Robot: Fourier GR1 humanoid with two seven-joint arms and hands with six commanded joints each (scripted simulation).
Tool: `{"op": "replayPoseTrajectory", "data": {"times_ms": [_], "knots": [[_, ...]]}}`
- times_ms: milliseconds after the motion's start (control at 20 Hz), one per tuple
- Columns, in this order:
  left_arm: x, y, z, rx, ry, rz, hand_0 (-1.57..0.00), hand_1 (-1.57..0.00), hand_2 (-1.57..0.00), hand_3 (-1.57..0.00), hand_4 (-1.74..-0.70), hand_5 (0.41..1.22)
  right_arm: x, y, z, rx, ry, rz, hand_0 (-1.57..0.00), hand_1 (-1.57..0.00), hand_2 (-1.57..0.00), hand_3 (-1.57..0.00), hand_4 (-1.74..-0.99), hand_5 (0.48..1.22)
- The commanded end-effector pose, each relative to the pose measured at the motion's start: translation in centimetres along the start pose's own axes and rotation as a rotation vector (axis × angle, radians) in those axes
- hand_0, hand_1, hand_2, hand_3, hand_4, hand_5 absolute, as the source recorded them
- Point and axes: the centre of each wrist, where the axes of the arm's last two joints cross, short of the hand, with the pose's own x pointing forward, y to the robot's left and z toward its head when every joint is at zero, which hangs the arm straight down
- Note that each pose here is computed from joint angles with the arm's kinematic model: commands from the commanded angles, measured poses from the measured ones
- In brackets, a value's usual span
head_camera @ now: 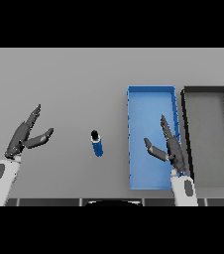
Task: Pick up the blue pipe and place it into the blue bin.
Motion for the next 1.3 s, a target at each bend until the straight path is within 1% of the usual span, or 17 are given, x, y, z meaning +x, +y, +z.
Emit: {"op": "replayPoseTrajectory", "data": {"times_ms": [0,100,200,250,400,500,550,600,650,750,800,900,950,1050,1150,1250], "knots": [[-0.1,0.0,-0.1,-0.024,0.002,0.004,0.0,0.0,0.0,0.0,-1.08,0.588,0.1,0.2,0.1,0.006,0.011,0.019,0.0,0.0,0.0,0.0,-1.223,0.62],[0.0,0.0,0.1,-0.054,-0.009,-0.003,0.0,0.0,0.0,0.0,-1.08,0.596,0.4,0.0,0.1,-0.002,0.013,0.058,0.0,0.0,0.0,0.0,-1.203,0.614],[0.1,0.1,0.6,-0.077,-0.005,0.004,0.0,0.0,0.0,0.0,-1.08,0.604,0.2,0.0,0.0,-0.012,0.041,0.074,0.0,0.0,0.0,0.0,-1.186,0.601],[0.3,0.0,0.4,-0.1,-0.013,0.003,0.0,0.0,0.0,0.0,-1.09,0.605,0.4,0.2,0.2,-0.01,0.025,0.073,0.0,0.0,0.0,0.0,-1.185,0.597],[0.7,-1.4,1.2,-0.242,-0.055,0.009,0.0,0.0,0.0,0.0,-1.1,0.567,0.5,-0.4,0.1,0.003,0.007,0.086,0.0,0.0,0.0,0.0,-1.193,0.605],[1.3,-2.3,1.2,-0.31,-0.048,0.015,0.0,0.0,0.0,0.0,-1.11,0.534,0.6,0.1,-0.1,0.016,0.006,0.073,0.0,0.0,0.0,0.0,-1.201,0.609],[1.1,-3.6,1.5,-0.351,-0.037,0.027,0.0,0.0,0.0,0.0,-1.12,0.514,0.2,-0.3,0.1,0.014,0.009,0.071,0.0,0.0,0.0,0.0,-1.205,0.611],[1.0,-4.4,2.0,-0.381,-0.044,0.036,0.0,0.0,0.0,0.0,-1.14,0.503,0.3,-0.1,0.0,0.022,0.008,0.074,0.0,0.0,0.0,0.0,-1.208,0.611],[1.0,-5.4,1.9,-0.409,-0.035,0.039,0.0,0.0,0.0,0.0,-1.16,0.497,0.5,0.0,-0.1,0.019,0.007,0.085,0.0,0.0,0.0,0.0,-1.208,0.612],[1.5,-6.9,1.5,-0.436,-0.063,0.015,0.0,0.0,0.0,0.0,-1.18,0.484,0.6,0.2,-0.2,0.011,0.012,0.079,0.0,0.0,0.0,0.0,-1.212,0.613],[1.4,-7.6,1.6,-0.445,-0.069,0.008,0.0,0.0,0.0,0.0,-1.18,0.475,0.4,0.2,0.2,0.015,0.015,0.077,0.0,0.0,0.0,0.0,-1.217,0.615],[1.3,-8.9,1.4,-0.452,-0.089,0.012,0.0,0.0,0.0,0.0,-1.19,0.466,0.8,0.1,0.6,0.012,-0.016,0.072,0.0,0.0,0.0,0.0,-1.223,0.619],[0.9,-9.5,1.2,-0.456,-0.075,0.002,0.0,0.0,0.0,0.0,-1.19,0.464,0.7,0.6,0.4,0.014,0.004,0.064,0.0,0.0,0.0,0.0,-1.223,0.62],[0.7,-10.6,0.4,-0.462,-0.061,0.011,0.0,0.0,0.0,0.0,-1.19,0.465,0.8,0.6,0.3,0.009,0.017,0.068,0.0,0.0,0.0,0.0,-1.23,0.622],[0.2,-11.8,-0.5,-0.473,-0.042,0.036,0.0,0.0,0.0,0.0,-1.21,0.468,1.0,0.4,0.6,0.006,0.006,0.073,0.0,0.0,0.0,0.0,-1.229,0.622],[-0.1,-12.9,-1.5,-0.482,-0.032,0.058,0.0,0.0,0.0,0.0,-1.19,0.467,1.1,0.3,0.9,0.004,-0.007,0.069,0.0,0.0,0.0,0.0,-1.223,0.618]]}}
